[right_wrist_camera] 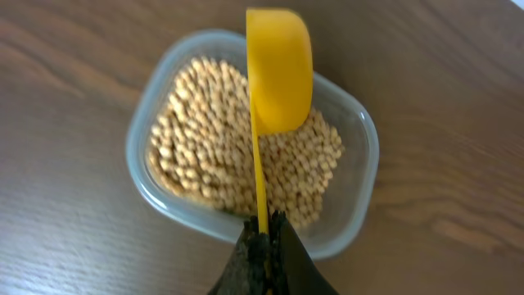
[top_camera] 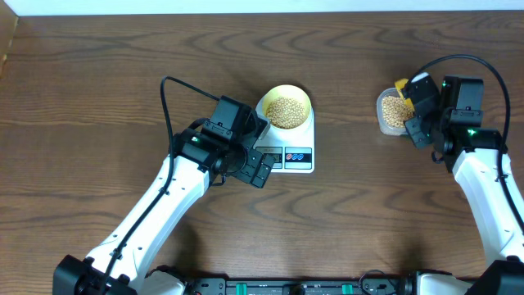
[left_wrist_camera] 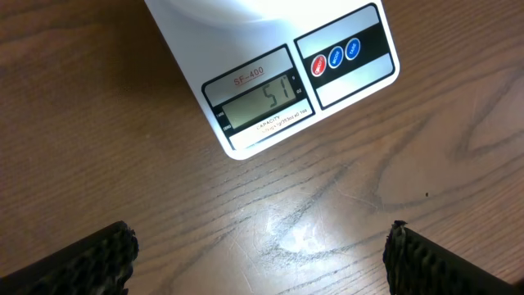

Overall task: Scoop item into bowl and weigh 50g on scale
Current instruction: 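Dip the scoop into the soybeans with the right gripper, then lift the scoop and carry it over the yellow bowl, then tip the scoop with the right gripper to pour soybeans into bowl, then carry the empty scoop with the right gripper back to the tub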

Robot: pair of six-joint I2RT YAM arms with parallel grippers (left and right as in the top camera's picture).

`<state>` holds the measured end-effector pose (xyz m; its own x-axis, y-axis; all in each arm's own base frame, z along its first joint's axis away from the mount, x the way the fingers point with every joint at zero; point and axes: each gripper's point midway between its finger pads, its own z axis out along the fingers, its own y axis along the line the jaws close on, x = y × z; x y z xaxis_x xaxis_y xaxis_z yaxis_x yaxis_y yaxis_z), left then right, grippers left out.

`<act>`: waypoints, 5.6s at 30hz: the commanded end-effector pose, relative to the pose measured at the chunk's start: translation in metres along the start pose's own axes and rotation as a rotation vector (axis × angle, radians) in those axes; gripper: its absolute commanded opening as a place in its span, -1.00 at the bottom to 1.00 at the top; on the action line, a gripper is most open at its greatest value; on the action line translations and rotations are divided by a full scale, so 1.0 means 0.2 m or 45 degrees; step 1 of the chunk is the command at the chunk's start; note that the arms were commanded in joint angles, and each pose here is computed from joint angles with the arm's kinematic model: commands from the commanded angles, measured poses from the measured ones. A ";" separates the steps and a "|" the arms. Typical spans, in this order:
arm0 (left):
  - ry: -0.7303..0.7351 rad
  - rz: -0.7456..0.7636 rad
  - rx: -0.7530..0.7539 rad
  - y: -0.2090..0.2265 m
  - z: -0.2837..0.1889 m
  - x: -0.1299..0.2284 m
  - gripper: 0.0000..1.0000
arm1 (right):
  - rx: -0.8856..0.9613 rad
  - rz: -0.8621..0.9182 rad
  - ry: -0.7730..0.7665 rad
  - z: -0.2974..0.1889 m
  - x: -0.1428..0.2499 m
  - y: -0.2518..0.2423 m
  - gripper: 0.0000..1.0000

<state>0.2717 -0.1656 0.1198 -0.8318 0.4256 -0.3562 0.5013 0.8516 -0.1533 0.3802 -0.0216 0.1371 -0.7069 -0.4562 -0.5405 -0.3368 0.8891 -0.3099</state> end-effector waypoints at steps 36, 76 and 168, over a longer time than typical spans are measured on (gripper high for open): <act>0.019 0.014 -0.012 0.01 0.02 0.02 0.96 | -0.768 -0.039 -0.804 -0.28 -0.81 0.84 -0.98; 0.019 0.014 -0.012 0.01 0.02 0.02 0.96 | -0.635 -0.349 -0.364 0.07 -0.44 1.09 -0.98; 0.019 0.014 -0.012 0.01 0.02 0.02 0.96 | -1.151 0.413 -0.541 -0.21 -0.62 0.73 -0.98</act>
<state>0.2717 -0.1656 0.1198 -0.8320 0.4253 -0.3561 0.5010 0.8517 -0.1534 0.3943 0.1720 0.1672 -0.6534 -0.0455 -0.7556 -0.6214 0.6023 0.5011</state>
